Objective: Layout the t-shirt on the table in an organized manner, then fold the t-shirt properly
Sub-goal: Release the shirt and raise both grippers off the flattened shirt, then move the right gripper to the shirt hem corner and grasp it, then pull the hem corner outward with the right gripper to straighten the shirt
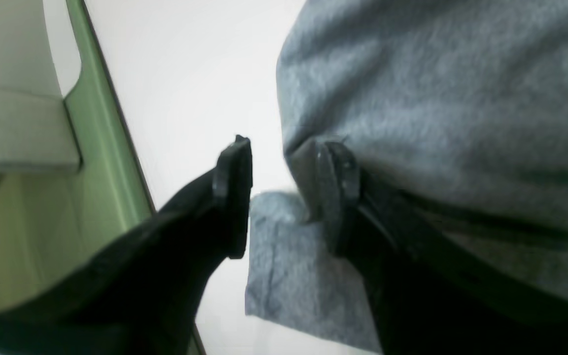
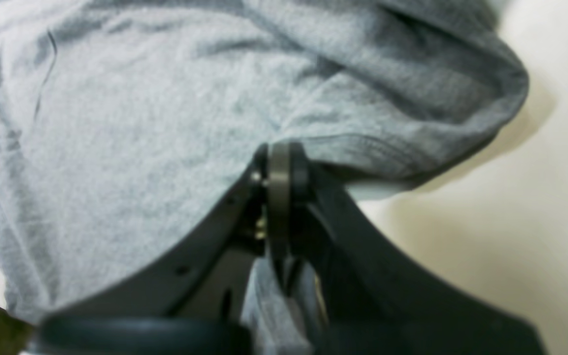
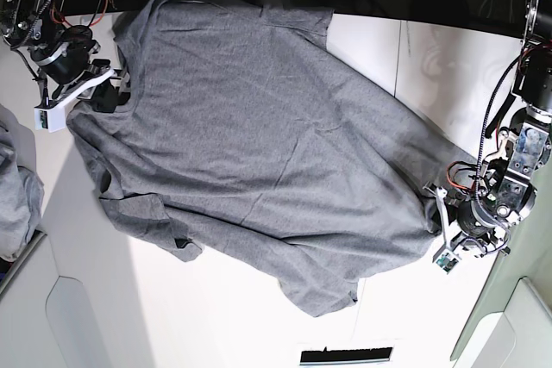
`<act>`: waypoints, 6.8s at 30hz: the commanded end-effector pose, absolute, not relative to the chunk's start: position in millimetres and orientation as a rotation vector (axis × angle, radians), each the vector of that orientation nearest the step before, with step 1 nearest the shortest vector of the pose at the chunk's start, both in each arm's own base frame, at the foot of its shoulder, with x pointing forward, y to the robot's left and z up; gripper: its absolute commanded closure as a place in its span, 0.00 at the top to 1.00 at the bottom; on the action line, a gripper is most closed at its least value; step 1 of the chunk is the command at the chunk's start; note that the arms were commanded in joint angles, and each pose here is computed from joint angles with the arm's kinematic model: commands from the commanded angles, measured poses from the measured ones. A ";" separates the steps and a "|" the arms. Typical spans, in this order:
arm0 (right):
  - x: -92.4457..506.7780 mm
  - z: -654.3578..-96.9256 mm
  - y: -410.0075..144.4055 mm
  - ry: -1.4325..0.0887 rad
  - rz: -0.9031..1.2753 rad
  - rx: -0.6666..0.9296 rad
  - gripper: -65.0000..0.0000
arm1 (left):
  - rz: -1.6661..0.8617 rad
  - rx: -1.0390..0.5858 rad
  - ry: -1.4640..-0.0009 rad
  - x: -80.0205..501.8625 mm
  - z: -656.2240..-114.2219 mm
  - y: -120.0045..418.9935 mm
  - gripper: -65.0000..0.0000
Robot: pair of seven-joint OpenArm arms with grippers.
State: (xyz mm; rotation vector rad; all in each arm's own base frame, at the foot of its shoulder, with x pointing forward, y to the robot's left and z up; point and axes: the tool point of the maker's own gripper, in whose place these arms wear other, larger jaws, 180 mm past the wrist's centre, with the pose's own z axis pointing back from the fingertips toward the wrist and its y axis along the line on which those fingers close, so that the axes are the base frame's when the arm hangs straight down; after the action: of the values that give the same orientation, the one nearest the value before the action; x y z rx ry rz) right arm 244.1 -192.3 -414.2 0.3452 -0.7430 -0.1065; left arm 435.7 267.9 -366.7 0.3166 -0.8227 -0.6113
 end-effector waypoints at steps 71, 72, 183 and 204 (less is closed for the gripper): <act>325.5 -379.5 -203.9 -0.821 0.257 0.258 0.00 | -0.724 -0.024 -0.375 112.4 -503.6 211.8 0.34; 332.2 -374.6 -202.9 -0.839 0.260 0.254 0.00 | -0.713 -0.010 -0.403 122.3 -497.1 214.7 0.34; 345.6 -403.2 -310.3 -0.802 -0.143 -0.081 0.51 | -0.599 0.012 -0.787 259.7 -388.5 208.4 0.35; 211.7 -439.2 -222.0 -0.547 0.094 0.284 0.00 | -0.468 0.066 -0.726 264.1 -412.9 265.2 0.35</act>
State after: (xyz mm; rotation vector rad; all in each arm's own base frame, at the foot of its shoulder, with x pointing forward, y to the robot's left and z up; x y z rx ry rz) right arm 198.8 -216.8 -451.1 0.2918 -0.4953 0.0853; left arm 254.2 262.8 -425.0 0.0570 -0.6847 -0.4593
